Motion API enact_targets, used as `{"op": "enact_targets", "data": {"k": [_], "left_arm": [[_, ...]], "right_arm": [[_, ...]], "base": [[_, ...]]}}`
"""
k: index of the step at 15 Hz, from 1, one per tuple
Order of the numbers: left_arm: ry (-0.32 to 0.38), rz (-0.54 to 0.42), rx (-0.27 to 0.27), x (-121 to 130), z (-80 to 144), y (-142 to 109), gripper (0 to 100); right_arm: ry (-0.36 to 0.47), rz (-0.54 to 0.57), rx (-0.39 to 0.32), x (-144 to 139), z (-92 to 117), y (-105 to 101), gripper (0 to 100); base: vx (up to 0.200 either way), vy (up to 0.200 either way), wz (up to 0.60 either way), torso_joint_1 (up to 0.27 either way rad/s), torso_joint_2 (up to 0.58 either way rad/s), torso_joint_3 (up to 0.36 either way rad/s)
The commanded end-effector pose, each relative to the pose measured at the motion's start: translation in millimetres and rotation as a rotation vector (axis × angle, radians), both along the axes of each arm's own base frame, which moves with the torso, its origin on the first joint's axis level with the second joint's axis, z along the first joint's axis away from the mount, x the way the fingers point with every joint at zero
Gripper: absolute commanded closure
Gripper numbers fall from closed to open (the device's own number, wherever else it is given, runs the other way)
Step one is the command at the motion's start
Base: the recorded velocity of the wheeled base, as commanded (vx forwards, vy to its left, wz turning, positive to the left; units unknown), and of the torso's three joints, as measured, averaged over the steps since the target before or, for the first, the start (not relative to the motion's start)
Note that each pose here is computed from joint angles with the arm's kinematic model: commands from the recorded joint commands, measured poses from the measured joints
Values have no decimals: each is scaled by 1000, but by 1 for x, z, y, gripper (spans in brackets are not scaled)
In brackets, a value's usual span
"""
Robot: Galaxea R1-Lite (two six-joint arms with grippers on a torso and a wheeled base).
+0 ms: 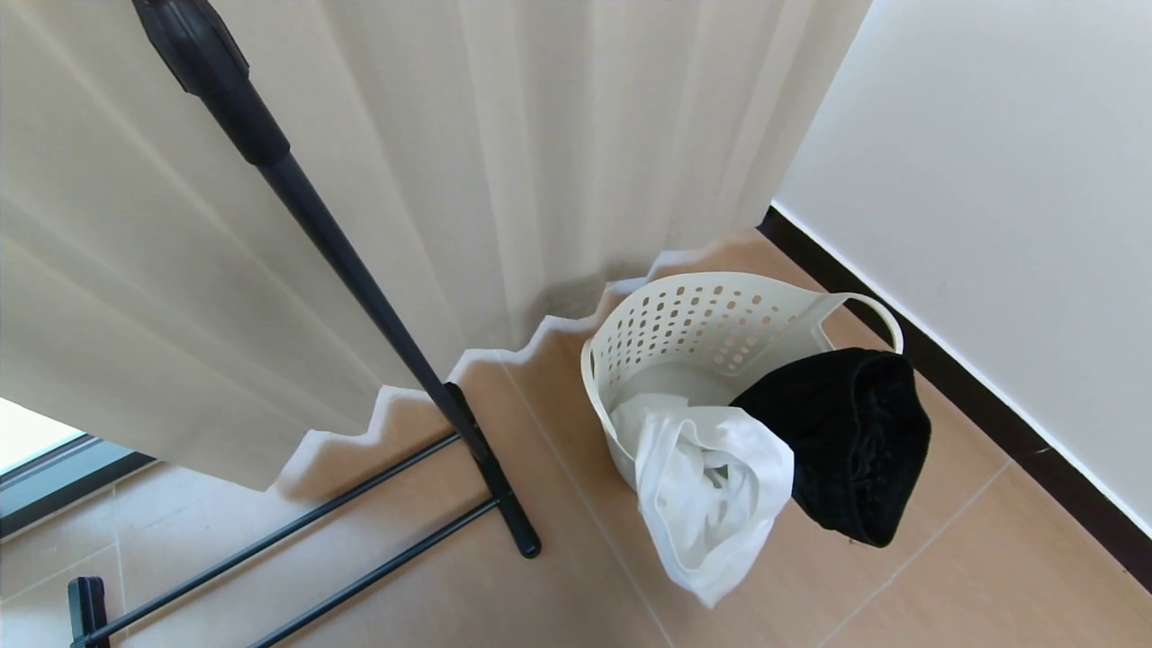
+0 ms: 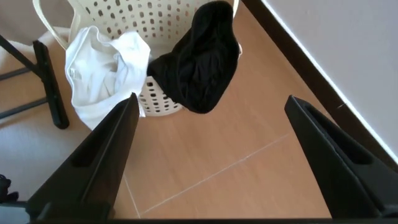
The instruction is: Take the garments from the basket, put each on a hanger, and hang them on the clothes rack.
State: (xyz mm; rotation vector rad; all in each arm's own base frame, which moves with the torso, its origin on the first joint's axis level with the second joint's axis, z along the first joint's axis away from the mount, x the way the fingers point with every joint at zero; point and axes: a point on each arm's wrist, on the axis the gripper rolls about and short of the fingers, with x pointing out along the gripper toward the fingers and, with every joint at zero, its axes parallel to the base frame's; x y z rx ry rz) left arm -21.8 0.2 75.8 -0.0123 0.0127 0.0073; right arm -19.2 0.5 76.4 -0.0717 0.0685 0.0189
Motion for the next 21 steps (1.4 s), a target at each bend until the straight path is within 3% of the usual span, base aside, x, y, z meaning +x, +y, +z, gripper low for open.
{"op": "enact_targets", "data": {"k": [1,2,3,4,6,8,10,11,14,21], "left_arm": [[0,0,3,0,0,0,0],[0,0,2,0,0,0,0],[0,0,2,0,0,0,0],[0,0,3,0,0,0,0],[0,0,2,0,0,0,0],[-2,0,2,0,0,0,0],[-2,0,2,0,0,0,0],[-2,0,2,0,0,0,0],[0,0,2,0,0,0,0],[-2,0,2,0,0,0,0]], "right_arm": [[210,59,-70,24,20,1,0],[238,84,-68,34,33,1,0],[293,137,-71,62,66,4,0],[332,188,-91,84,84,8,0],[419,376,-188,132,111,36,0],[530,498,-299,176,122,78,0],[611,518,-474,223,113,117,0],[629,528,-566,242,105,129,0],[676,541,-749,282,79,151,0],[717,466,-813,319,55,170,0]], "base": [[0,0,0,2,7,-51],[0,0,0,0,0,0],[0,0,0,0,0,0],[0,0,0,0,0,0],[0,0,0,0,0,0],[0,0,0,0,0,0],[0,0,0,0,0,0],[0,0,0,0,0,0],[0,0,0,0,0,0],[0,0,0,0,0,0]]}}
